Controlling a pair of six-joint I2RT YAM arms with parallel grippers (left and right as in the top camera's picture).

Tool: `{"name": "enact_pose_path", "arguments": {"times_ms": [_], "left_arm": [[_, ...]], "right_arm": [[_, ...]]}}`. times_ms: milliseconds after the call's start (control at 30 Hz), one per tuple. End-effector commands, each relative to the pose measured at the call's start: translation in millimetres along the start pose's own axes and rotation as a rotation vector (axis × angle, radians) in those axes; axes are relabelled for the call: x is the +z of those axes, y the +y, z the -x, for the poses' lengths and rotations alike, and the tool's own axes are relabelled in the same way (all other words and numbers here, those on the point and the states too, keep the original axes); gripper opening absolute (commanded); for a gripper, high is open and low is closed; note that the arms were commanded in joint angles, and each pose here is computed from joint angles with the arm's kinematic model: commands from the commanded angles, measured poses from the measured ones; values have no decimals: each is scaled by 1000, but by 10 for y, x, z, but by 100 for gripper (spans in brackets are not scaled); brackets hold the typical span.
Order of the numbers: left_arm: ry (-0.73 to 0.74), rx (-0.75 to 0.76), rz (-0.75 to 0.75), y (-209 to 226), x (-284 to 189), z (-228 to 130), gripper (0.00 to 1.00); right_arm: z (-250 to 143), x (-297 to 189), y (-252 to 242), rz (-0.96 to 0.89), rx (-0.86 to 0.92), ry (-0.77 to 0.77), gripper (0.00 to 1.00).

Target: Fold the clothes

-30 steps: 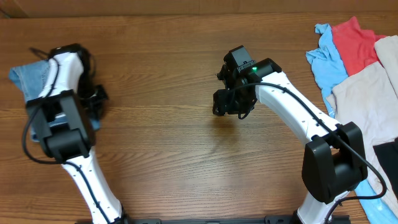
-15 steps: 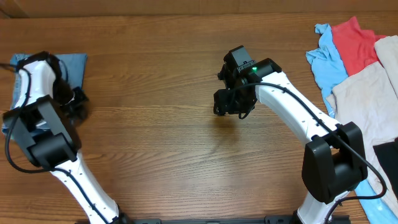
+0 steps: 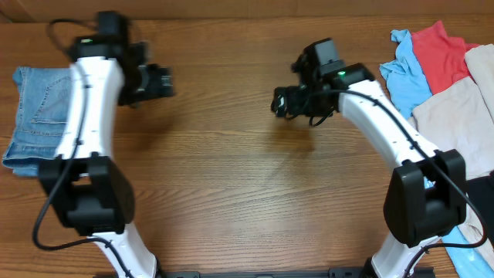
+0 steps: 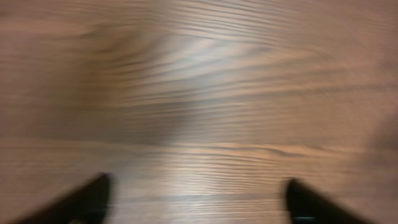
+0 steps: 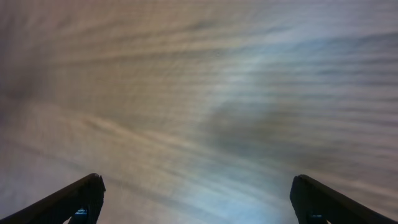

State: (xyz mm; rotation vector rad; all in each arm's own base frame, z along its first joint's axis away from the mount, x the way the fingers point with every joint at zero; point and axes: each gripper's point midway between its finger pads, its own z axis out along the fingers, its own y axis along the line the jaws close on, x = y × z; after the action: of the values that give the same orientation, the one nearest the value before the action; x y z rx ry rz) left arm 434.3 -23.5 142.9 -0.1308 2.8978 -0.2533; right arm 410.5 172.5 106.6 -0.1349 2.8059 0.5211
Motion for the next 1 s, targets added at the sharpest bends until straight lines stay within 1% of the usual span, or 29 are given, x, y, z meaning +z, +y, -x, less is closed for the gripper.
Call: {"name": "enact_pose_path", "arguments": {"times_ms": [0, 100, 200, 300, 400, 433, 500, 567, 633, 667, 767, 867, 900, 967], "left_arm": [[-8, 177, 12, -464, 49, -57, 100], [31, 201, 22, -683, 66, -211, 100], [99, 203, 23, -713, -18, -402, 100], [74, 185, -4, -767, -230, -447, 100], [-23, 201, -11, -830, -624, -459, 100], [-78, 200, 7, -836, -819, -474, 100], [-150, 195, 54, -799, -1026, -502, 100], [-233, 183, 118, -739, -1218, -572, 100], [-301, 185, 140, -725, -1327, -673, 100], [-349, 203, 119, -760, -1372, -764, 100], [-465, 241, 68, -790, -1450, -951, 100], [-597, 184, 10, -716, -1558, -1099, 100], [-661, 132, -4, -637, -1603, -1152, 100], [-723, 103, -20, -580, -1626, -1196, 100]], "right_arm": [[257, -197, -201, -10, 21, -84, 100], [163, -259, -425, -29, 85, -41, 100], [17, -389, -563, -51, 136, 6, 100], [-36, -668, -603, -78, 150, -16, 100], [-73, -1065, -576, -126, 135, -85, 100], [-95, -1236, -548, -144, 123, -126, 100], [-139, -1452, -498, -158, 102, -191, 100], [-190, -1646, -438, -156, 80, -265, 100], [-266, -1822, -366, -139, 47, -365, 100], [-350, -1922, -328, -124, 25, -440, 100], [-602, -2071, -310, -106, -3, -561, 100], [-863, -2186, -396, -140, -9, -666, 100], [-976, -2224, -467, -172, -2, -701, 100], [-1108, -2267, -530, -201, 5, -729, 100]]}}
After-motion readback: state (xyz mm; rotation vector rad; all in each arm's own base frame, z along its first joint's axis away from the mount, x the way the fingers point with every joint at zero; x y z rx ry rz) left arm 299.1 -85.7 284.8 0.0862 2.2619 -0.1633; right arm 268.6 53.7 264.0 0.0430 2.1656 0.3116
